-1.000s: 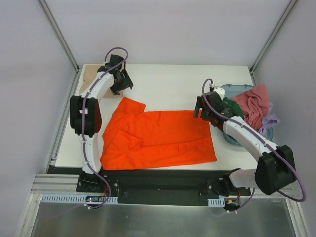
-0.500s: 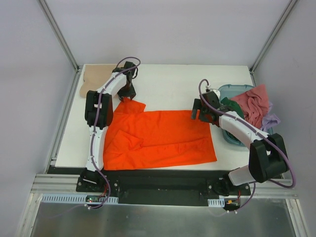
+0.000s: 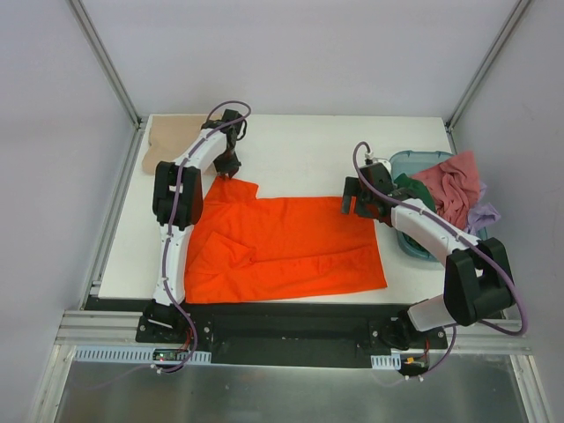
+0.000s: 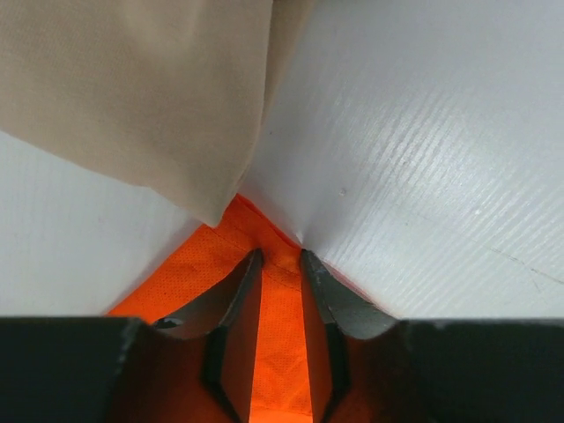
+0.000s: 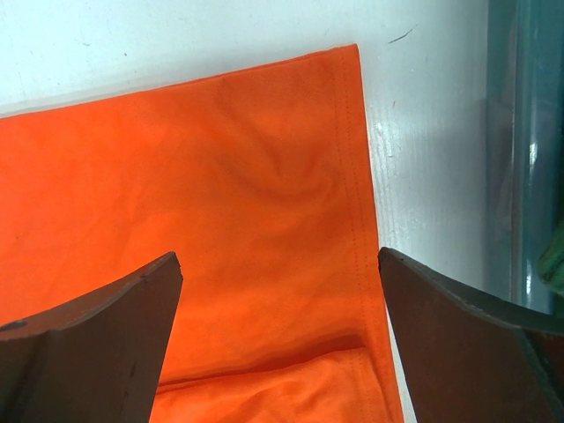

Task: Fold and stack the t-shirts
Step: Grap the side of the flattened tshirt furthest away from the robot with both arms

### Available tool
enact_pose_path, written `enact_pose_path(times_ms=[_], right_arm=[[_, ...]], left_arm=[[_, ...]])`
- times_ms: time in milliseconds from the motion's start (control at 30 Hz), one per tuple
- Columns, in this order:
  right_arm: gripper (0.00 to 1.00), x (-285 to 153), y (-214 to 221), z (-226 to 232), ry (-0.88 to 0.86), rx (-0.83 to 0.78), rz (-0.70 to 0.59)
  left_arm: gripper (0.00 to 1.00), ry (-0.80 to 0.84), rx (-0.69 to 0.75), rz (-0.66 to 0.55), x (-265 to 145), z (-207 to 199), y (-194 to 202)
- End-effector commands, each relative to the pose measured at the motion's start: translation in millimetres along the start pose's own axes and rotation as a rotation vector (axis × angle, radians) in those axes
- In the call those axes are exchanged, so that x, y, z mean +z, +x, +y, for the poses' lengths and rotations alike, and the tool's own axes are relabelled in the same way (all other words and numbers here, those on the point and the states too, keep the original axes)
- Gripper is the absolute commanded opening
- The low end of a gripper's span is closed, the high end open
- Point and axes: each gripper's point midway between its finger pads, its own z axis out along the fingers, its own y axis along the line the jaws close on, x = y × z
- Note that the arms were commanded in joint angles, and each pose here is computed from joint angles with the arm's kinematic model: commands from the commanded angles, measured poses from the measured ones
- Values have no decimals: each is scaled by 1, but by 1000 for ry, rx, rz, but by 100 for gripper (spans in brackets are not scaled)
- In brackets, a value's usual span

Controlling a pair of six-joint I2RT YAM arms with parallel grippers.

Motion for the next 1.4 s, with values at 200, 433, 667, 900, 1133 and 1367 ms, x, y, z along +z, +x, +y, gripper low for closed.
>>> enact_pose_path(times_ms=[200, 433, 667, 900, 1133, 1367], right_arm=[[96, 18, -64, 9, 59, -66, -103], [97, 45, -71, -4, 205, -75, -39], [88, 82, -67, -11, 244, 6, 56], [69, 110, -56, -20, 212, 146, 118], [50, 117, -42, -18, 197, 164, 139], [30, 111, -40, -23, 202, 172, 120]], left_arm=[[0, -50, 21, 45, 8, 12, 9], [0, -34, -12, 1, -18, 16, -1], [0, -8, -20, -4, -29, 14, -2], [0, 33, -22, -11, -39, 9, -2], [0, 10, -20, -12, -42, 18, 8], [0, 24, -28, 0, -47, 20, 15]])
